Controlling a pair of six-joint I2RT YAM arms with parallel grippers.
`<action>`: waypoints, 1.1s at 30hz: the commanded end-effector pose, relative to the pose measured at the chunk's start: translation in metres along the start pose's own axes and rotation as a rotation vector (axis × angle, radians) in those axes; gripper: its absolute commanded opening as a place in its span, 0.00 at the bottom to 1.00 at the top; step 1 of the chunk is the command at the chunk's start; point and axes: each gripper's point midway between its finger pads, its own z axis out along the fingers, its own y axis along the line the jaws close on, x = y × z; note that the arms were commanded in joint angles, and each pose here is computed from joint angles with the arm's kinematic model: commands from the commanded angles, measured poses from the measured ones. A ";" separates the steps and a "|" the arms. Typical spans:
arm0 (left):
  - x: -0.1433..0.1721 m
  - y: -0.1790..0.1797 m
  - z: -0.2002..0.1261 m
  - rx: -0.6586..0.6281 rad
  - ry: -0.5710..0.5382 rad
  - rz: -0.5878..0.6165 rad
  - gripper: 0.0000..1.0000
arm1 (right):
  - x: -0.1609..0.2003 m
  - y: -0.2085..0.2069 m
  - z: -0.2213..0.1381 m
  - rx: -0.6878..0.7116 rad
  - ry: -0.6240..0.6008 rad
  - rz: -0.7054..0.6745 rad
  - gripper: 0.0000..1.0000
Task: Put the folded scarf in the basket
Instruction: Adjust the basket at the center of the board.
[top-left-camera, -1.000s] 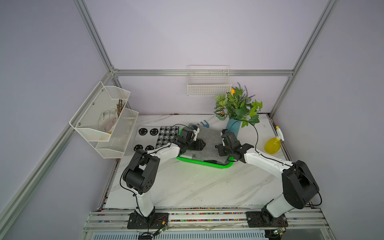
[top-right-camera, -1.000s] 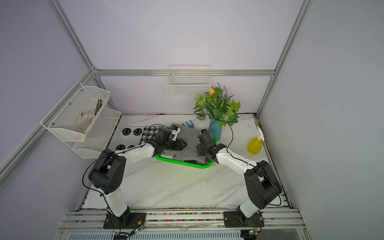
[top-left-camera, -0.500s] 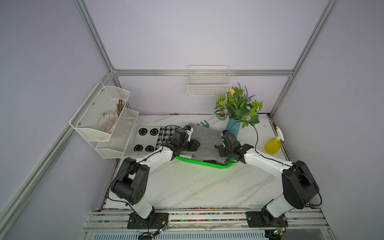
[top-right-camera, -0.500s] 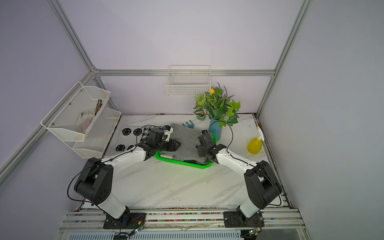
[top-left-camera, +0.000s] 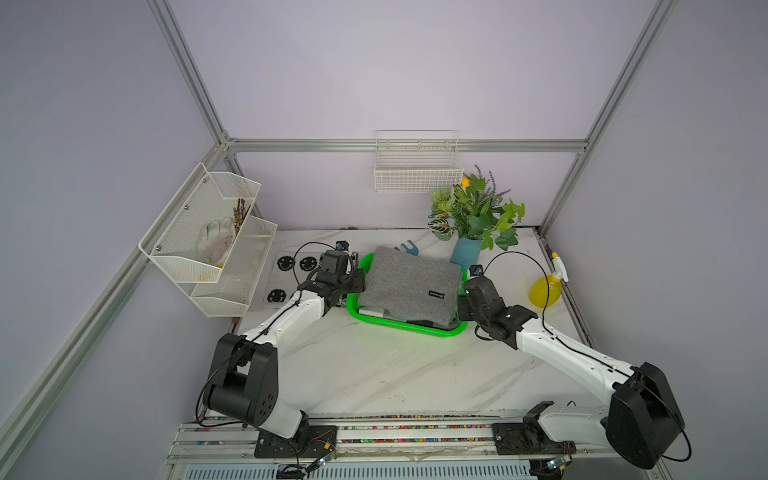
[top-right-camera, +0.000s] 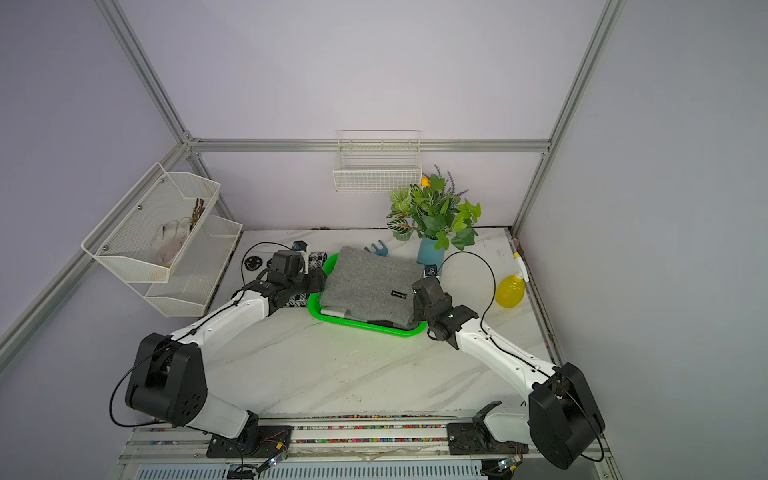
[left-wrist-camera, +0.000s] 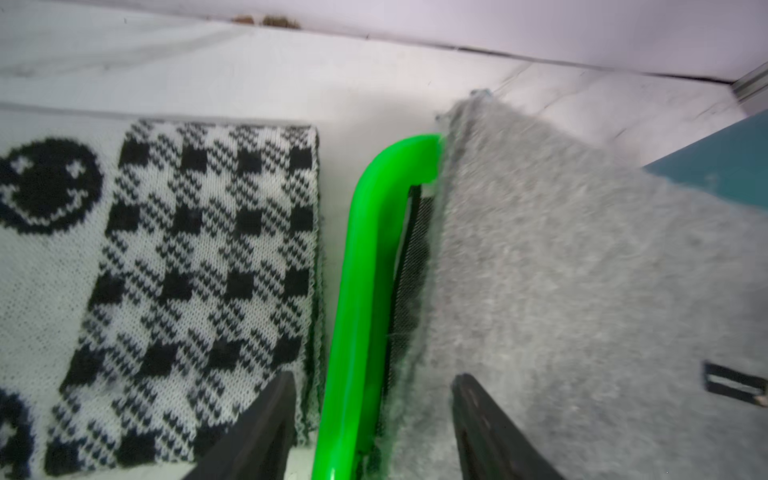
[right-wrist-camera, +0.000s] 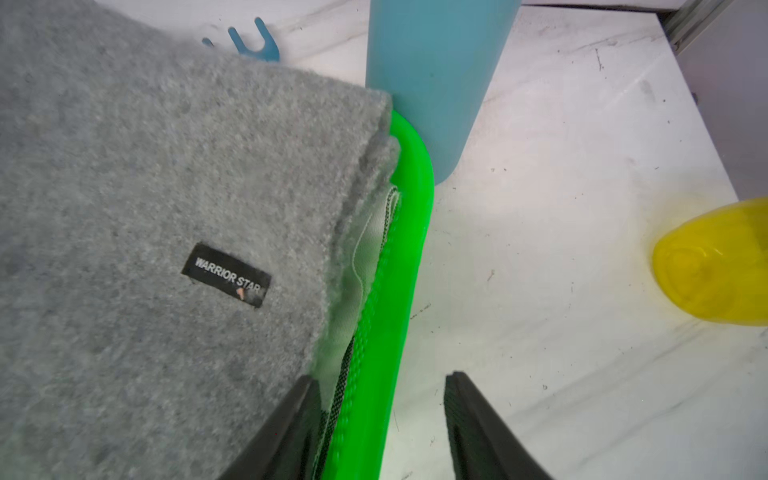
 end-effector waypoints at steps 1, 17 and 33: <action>-0.006 0.001 0.002 0.033 -0.015 0.005 0.64 | 0.007 -0.002 0.008 0.012 0.024 0.012 0.54; 0.038 -0.011 0.024 0.142 0.098 -0.031 0.50 | 0.018 -0.016 0.025 0.090 0.071 0.000 0.51; 0.086 -0.070 0.022 0.296 0.200 -0.003 0.31 | 0.010 -0.045 0.014 0.147 0.028 0.056 0.48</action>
